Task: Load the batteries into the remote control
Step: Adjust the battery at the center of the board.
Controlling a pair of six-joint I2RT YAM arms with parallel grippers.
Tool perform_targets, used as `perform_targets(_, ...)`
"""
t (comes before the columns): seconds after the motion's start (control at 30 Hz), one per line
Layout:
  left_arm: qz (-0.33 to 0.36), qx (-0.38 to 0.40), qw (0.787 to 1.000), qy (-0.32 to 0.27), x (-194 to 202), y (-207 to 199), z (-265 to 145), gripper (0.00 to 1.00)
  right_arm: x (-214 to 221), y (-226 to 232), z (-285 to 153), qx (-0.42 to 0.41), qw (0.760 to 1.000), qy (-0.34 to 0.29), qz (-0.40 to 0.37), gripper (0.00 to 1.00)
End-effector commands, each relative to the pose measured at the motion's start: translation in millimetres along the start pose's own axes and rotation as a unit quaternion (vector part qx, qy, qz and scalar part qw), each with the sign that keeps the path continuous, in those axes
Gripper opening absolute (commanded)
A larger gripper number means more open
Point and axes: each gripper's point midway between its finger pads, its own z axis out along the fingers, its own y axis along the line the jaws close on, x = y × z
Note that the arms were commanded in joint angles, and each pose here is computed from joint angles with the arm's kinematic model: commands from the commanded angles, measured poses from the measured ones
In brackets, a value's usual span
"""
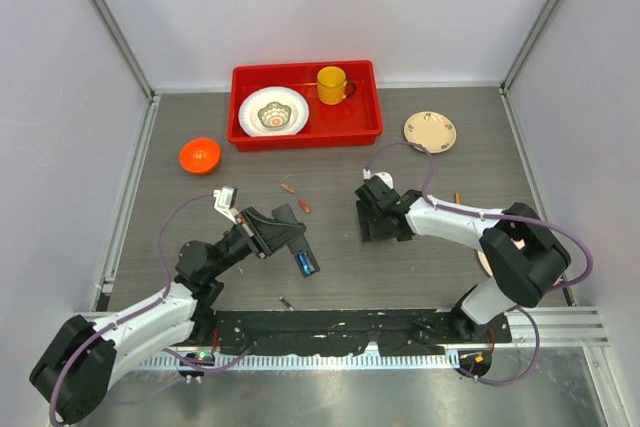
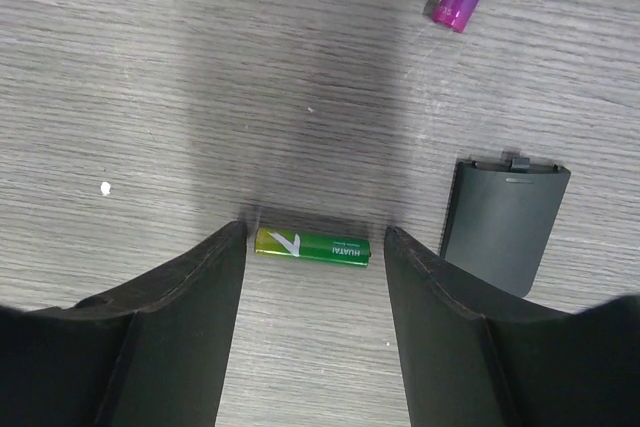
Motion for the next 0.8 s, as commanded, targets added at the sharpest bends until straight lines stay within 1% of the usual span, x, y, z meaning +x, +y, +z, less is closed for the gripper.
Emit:
perform_targets(0.0, 0.018, 0.018, 1.000, -0.009, -4.5, -8.6, -0.9, 0.00, -1.9, 1.4, 4.5, 0.000, 1.000, -0.008, 0.008, 0.61)
perform_targets(0.1, 0.018, 0.019, 1.000, -0.009, -4.7, -9.0, -0.9, 0.00, 0.1, 2.0, 5.9, -0.001, 1.000, -0.004, 0.008, 0.55)
perform_targets(0.13, 0.018, 0.019, 1.000, -0.008, -4.3, -9.3, -0.9, 0.00, 1.5, 1.6, 6.4, 0.000, 1.000, -0.002, 0.008, 0.51)
perform_targets(0.23, 0.018, 0.018, 1.000, -0.009, -4.4, -8.9, -0.8, 0.00, 3.9, 0.9, 7.0, 0.001, 1.000, 0.003, 0.007, 0.46)
perform_targets(0.3, 0.019, 0.020, 1.000, -0.009, -4.7, -9.6, -1.0, 0.00, 4.9, -0.1, 7.1, 0.004, 1.000, 0.004, 0.009, 0.45)
perform_targets(0.47, 0.019, 0.018, 1.000, -0.009, -4.2, -8.8, -1.2, 0.00, -2.0, 0.6, 0.5, 0.001, 1.000, -0.008, 0.022, 0.37)
perform_targets(0.5, 0.020, 0.019, 1.000, -0.009, -4.4, -9.1, -1.3, 0.00, -6.3, 3.3, -2.3, -0.002, 0.999, -0.015, 0.033, 0.36)
perform_targets(0.57, 0.020, 0.020, 1.000, -0.009, -4.5, -9.6, -1.4, 0.00, -15.9, 7.1, -10.3, -0.011, 0.998, -0.033, 0.056, 0.31)
perform_targets(0.63, 0.022, 0.018, 1.000, -0.010, -4.7, -8.9, -1.1, 0.00, -26.7, 12.0, -17.0, -0.016, 0.993, -0.049, 0.102, 0.27)
perform_targets(0.7, 0.024, 0.016, 1.000, -0.010, -5.3, -8.3, -1.1, 0.00, -37.3, 17.2, -24.0, -0.026, 0.987, -0.066, 0.141, 0.25)
perform_targets(0.73, 0.024, 0.016, 1.000, -0.011, -5.4, -8.5, -0.7, 0.00, -40.6, 20.2, -25.2, -0.031, 0.979, -0.072, 0.190, 0.22)
perform_targets(0.77, 0.024, 0.014, 1.000, -0.013, -6.3, -7.8, -0.5, 0.00, -48.4, 23.9, -27.1, -0.041, 0.971, -0.087, 0.219, 0.22)
